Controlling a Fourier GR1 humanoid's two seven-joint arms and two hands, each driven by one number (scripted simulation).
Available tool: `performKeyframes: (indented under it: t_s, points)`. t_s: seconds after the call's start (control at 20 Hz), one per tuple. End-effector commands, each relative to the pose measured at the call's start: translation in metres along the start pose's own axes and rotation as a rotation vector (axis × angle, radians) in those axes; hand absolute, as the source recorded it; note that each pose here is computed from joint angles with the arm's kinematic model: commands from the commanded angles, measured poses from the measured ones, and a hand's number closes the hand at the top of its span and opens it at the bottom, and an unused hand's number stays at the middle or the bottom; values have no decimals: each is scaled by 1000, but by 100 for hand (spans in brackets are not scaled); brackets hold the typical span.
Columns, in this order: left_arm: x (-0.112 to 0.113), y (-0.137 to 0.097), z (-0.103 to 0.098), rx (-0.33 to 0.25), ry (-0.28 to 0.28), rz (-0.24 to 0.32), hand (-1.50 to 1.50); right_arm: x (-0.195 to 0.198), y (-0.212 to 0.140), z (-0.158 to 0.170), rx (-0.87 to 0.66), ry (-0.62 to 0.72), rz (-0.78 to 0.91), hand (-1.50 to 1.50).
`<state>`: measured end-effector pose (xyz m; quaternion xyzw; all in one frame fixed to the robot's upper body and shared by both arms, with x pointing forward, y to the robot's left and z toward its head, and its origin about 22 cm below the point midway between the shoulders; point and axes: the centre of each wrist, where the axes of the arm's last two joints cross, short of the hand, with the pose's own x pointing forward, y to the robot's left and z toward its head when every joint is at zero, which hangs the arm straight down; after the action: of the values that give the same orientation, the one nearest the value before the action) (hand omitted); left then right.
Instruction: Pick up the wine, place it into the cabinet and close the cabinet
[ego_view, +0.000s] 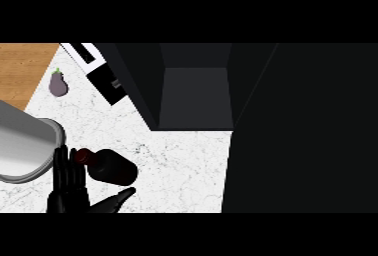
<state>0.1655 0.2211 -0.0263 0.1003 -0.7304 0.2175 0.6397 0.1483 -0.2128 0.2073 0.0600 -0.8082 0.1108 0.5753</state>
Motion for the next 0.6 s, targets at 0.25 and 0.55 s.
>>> performKeyframes:
  t_s: [0.25,0.55]
  points:
    - [-25,10,5,-21,6,2,-150,15,1,22,41,-61,-47,-150]
    - [-52,23,10,-6,12,2,-150,17,7,23,26,-62,-55,-150]
